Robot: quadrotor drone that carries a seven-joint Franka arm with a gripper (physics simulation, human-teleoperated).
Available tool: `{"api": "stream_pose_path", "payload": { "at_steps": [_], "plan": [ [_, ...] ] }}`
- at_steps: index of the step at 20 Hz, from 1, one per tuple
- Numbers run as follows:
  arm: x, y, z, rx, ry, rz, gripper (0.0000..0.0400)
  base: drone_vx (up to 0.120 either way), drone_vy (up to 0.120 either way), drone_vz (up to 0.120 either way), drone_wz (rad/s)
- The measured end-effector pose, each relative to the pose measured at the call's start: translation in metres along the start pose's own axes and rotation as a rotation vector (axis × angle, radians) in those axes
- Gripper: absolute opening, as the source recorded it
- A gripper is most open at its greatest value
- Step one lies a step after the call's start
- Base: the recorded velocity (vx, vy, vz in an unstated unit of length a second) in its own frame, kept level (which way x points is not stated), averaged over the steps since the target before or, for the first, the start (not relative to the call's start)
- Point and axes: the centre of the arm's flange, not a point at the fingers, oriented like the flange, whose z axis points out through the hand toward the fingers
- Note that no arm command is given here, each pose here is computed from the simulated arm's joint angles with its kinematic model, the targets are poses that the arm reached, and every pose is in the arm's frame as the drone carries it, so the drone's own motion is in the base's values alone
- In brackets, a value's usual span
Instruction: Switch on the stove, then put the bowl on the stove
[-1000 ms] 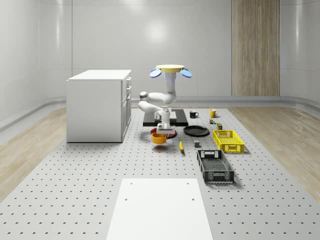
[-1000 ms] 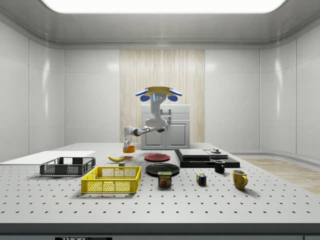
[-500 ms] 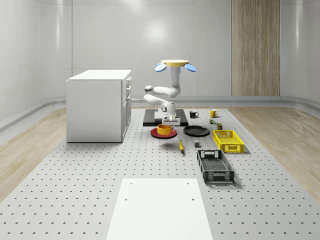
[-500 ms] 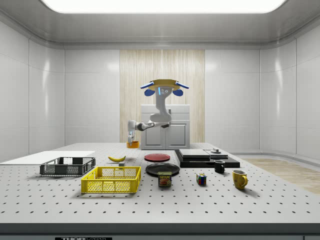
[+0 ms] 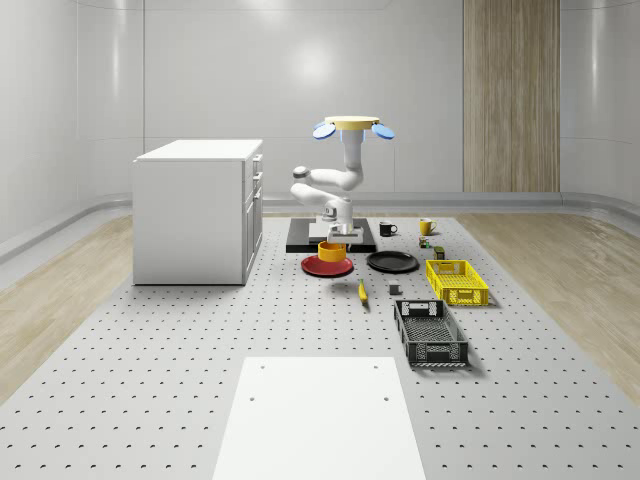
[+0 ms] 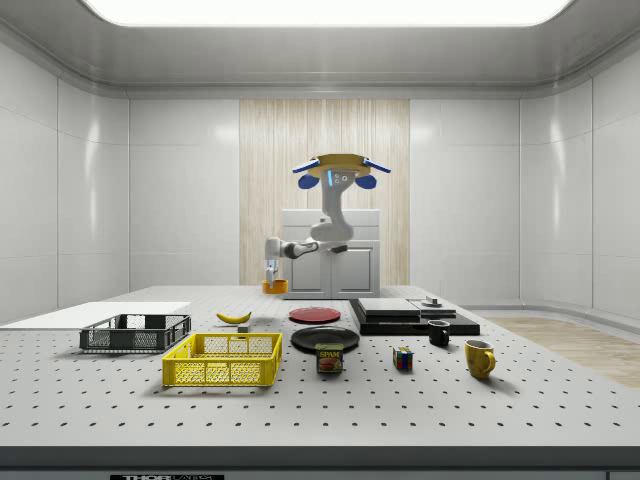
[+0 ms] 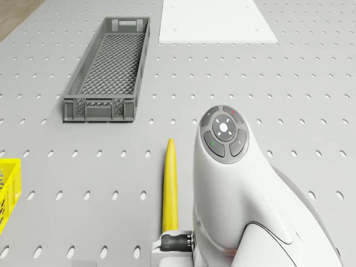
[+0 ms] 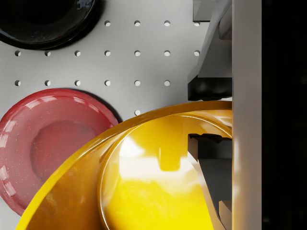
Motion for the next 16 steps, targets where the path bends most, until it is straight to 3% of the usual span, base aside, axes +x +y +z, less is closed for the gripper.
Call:
{"api": "stream_pose_path", "payload": {
  "at_steps": [4, 7, 16],
  "plan": [
    [0.0, 0.0, 0.0, 0.0, 0.0, 0.0, 0.01, -0.12, 0.0, 0.0, 0.0],
    [0.0, 0.0, -0.0001, 0.0, 0.0, 0.0, 0.01, -0.12, 0.0, 0.093, 0.0],
    [0.0, 0.0, -0.0001, 0.0, 0.0, 0.0, 0.01, -0.12, 0.0, 0.0, 0.0]
  ]
}}
